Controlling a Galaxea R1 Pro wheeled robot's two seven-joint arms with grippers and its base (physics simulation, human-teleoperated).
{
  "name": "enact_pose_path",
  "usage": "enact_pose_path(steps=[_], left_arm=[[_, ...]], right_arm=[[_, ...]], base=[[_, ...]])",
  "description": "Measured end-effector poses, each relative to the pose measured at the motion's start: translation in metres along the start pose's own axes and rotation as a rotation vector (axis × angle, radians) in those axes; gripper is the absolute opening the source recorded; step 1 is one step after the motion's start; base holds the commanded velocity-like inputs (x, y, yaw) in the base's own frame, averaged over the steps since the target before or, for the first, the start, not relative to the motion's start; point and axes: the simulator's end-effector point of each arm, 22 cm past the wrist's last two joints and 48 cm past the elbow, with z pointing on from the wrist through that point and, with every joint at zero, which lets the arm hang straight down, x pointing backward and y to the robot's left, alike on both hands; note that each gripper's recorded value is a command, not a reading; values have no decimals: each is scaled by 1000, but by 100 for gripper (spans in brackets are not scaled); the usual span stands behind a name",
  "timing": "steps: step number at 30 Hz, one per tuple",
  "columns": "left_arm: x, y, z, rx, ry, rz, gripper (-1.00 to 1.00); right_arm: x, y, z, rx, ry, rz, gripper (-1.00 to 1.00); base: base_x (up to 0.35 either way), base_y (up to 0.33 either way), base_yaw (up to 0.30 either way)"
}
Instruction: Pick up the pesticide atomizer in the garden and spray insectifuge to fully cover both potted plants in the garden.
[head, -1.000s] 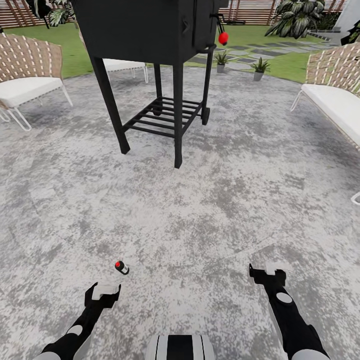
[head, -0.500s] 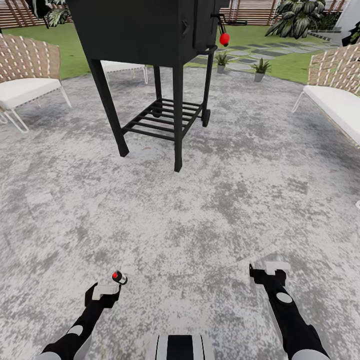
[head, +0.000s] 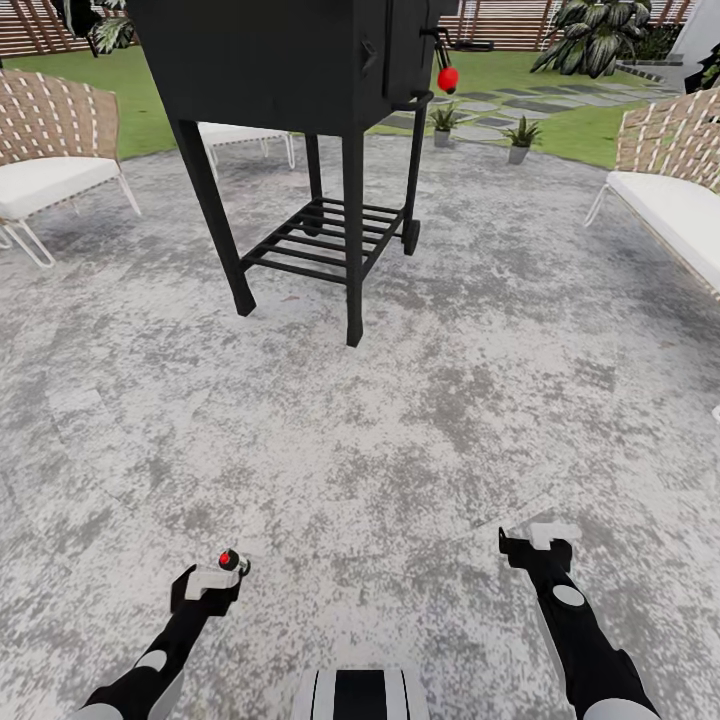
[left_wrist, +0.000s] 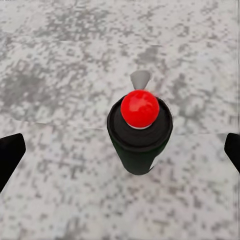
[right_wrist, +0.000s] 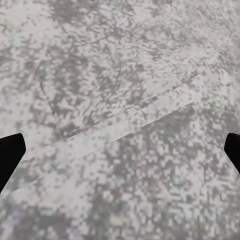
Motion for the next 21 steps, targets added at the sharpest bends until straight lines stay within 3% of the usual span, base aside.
enact_pose_path(steps=[21], left_arm=[[28, -2, 3, 2, 49, -2, 100]], right_arm=[[27, 4, 8, -3, 46, -12, 100]], base=[[0, 0, 0]])
